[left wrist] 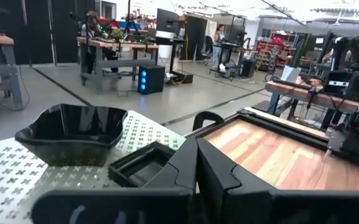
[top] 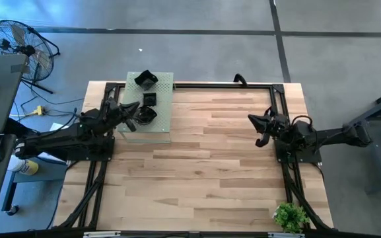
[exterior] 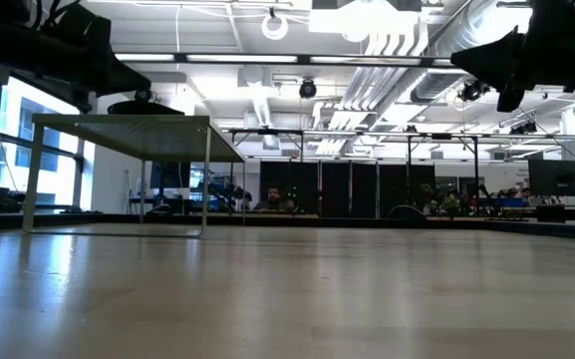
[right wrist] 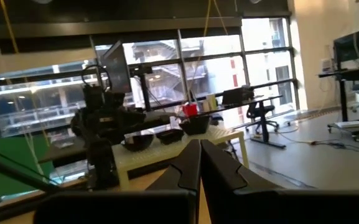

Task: Pick & Place Mini shaped plates
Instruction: Return to Home Position

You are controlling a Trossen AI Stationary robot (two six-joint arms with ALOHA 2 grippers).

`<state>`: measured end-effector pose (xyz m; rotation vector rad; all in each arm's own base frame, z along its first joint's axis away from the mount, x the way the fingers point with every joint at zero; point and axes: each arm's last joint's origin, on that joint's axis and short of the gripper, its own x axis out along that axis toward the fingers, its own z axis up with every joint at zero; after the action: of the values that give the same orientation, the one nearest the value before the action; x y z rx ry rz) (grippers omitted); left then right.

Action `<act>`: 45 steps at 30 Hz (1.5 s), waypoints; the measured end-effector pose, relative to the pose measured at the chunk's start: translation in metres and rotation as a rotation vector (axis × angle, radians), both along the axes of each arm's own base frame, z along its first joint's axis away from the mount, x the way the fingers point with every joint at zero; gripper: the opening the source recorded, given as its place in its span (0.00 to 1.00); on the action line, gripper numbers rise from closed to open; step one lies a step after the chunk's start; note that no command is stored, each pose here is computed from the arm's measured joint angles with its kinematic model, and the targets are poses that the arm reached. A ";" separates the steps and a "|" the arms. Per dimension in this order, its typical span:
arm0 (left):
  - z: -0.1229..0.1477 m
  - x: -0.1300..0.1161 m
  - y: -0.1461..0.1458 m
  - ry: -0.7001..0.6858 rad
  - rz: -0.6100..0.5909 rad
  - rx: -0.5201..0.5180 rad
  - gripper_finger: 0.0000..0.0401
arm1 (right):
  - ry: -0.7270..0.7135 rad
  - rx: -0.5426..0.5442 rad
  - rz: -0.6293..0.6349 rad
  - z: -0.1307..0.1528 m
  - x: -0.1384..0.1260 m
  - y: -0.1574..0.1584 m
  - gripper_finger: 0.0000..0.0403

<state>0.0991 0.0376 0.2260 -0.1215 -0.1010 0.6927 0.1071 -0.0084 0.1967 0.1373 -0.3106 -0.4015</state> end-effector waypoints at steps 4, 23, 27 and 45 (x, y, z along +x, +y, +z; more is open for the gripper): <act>-0.002 -0.005 -0.001 0.009 -0.001 -0.017 0.00 | 0.008 0.001 0.017 -0.002 -0.006 0.000 0.02; -0.019 -0.027 -0.005 0.070 0.061 -0.057 0.00 | 0.156 0.019 -0.070 -0.018 -0.014 -0.002 0.01; -0.035 -0.020 -0.003 0.050 0.057 -0.076 0.00 | 0.171 0.016 -0.076 -0.019 -0.014 -0.003 0.01; -0.045 -0.012 -0.003 -0.043 -0.006 -0.007 0.00 | 0.176 0.009 -0.074 -0.019 -0.014 -0.003 0.02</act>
<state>0.0869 0.0344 0.1807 -0.1439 -0.1395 0.6843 0.0932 -0.0109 0.1777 0.0991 -0.1410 -0.4848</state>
